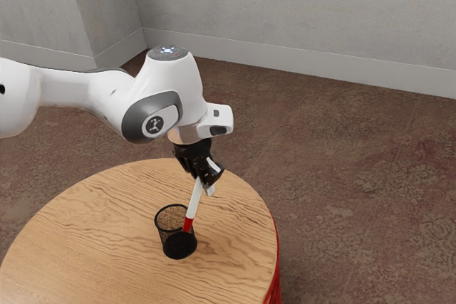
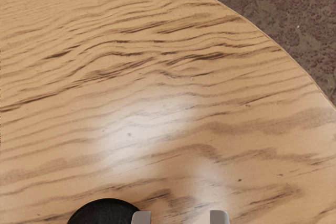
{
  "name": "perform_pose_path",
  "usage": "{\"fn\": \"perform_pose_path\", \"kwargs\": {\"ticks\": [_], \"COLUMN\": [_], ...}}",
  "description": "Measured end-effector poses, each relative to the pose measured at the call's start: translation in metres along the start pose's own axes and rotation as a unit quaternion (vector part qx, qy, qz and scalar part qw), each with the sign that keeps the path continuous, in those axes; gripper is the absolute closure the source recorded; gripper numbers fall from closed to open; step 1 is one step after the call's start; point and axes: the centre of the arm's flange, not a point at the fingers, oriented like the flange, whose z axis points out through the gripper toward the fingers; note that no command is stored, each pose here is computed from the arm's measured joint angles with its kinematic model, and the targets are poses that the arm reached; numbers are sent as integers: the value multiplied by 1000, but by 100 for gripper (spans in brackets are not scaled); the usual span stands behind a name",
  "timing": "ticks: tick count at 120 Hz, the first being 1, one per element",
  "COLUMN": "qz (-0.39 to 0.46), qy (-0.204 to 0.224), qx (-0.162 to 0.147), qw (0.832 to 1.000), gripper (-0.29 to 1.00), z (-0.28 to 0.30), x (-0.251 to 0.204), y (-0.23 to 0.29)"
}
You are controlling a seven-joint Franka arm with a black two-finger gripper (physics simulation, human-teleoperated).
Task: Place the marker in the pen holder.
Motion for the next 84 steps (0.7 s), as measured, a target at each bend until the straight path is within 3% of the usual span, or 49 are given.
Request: {"fn": "perform_pose_path", "kwargs": {"ticks": [84], "qz": [-25], "qy": [0], "qx": [3], "qw": [1000], "gripper": [74], "z": [0], "x": [1], "y": [-40]}}
